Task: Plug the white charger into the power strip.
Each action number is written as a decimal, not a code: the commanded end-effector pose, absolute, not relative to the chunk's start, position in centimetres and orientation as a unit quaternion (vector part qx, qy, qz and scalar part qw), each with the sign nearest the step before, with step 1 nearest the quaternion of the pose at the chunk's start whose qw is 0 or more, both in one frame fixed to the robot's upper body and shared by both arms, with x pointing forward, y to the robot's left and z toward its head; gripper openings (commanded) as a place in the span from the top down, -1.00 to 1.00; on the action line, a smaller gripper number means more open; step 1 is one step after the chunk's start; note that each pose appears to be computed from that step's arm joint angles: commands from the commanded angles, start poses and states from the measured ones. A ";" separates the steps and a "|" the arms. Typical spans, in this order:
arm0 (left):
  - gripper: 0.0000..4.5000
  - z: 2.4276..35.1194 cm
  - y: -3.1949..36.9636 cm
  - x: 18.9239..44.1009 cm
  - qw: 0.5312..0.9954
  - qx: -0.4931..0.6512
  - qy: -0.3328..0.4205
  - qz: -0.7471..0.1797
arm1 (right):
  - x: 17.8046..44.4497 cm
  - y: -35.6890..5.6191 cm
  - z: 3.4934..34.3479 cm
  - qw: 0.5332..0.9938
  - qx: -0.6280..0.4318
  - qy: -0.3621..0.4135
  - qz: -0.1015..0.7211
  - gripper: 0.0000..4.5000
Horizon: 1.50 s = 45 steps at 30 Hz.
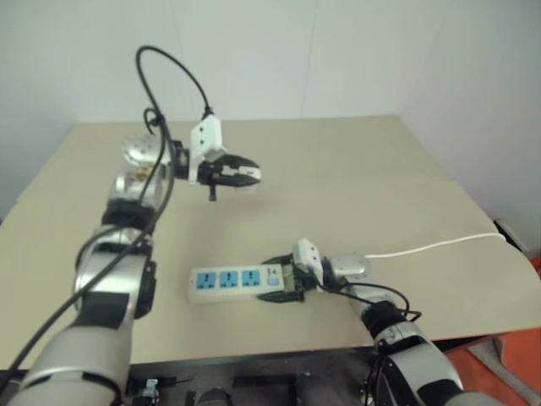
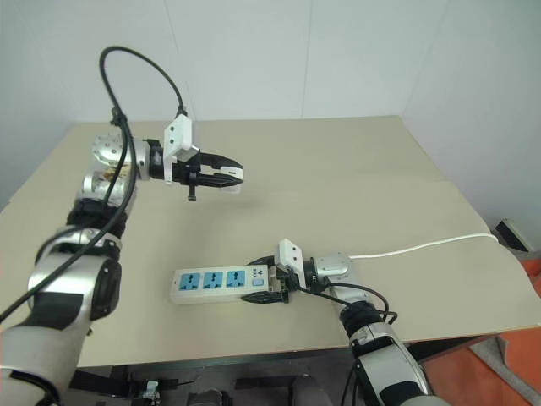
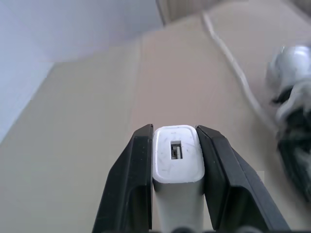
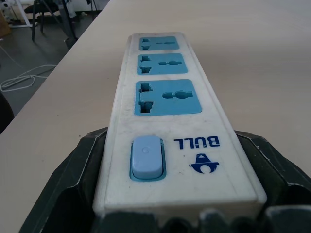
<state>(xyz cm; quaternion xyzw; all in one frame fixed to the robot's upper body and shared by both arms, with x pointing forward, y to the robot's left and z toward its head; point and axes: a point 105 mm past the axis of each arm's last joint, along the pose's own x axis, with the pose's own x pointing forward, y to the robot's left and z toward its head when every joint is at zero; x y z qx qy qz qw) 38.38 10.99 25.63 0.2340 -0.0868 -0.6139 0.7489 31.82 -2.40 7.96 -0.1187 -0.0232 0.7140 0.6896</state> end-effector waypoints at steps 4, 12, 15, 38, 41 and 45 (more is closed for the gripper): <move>0.54 25.4 11.3 33.5 0.716 0.103 -0.115 -0.681 | 31.1 -1.7 7.6 0.678 -0.119 -0.027 0.725 -0.52; 0.54 20.4 11.3 31.7 0.732 0.068 -0.075 -0.674 | 31.1 -1.8 7.4 0.682 -0.120 -0.025 0.721 -0.52; 0.54 19.3 11.4 31.1 0.726 0.076 -0.066 -0.680 | 31.1 -2.0 7.3 0.683 -0.120 -0.022 0.720 -0.52; 0.54 15.3 10.8 29.3 0.708 0.111 -0.060 -0.695 | 31.2 -2.0 7.3 0.684 -0.117 -0.017 0.720 -0.52; 0.54 15.1 10.8 29.2 0.709 0.112 -0.061 -0.694 | 31.2 -2.0 7.3 0.685 -0.117 -0.017 0.719 -0.52; 0.54 14.8 10.7 29.1 0.711 0.115 -0.063 -0.691 | 31.2 -2.0 7.3 0.685 -0.118 -0.016 0.719 -0.52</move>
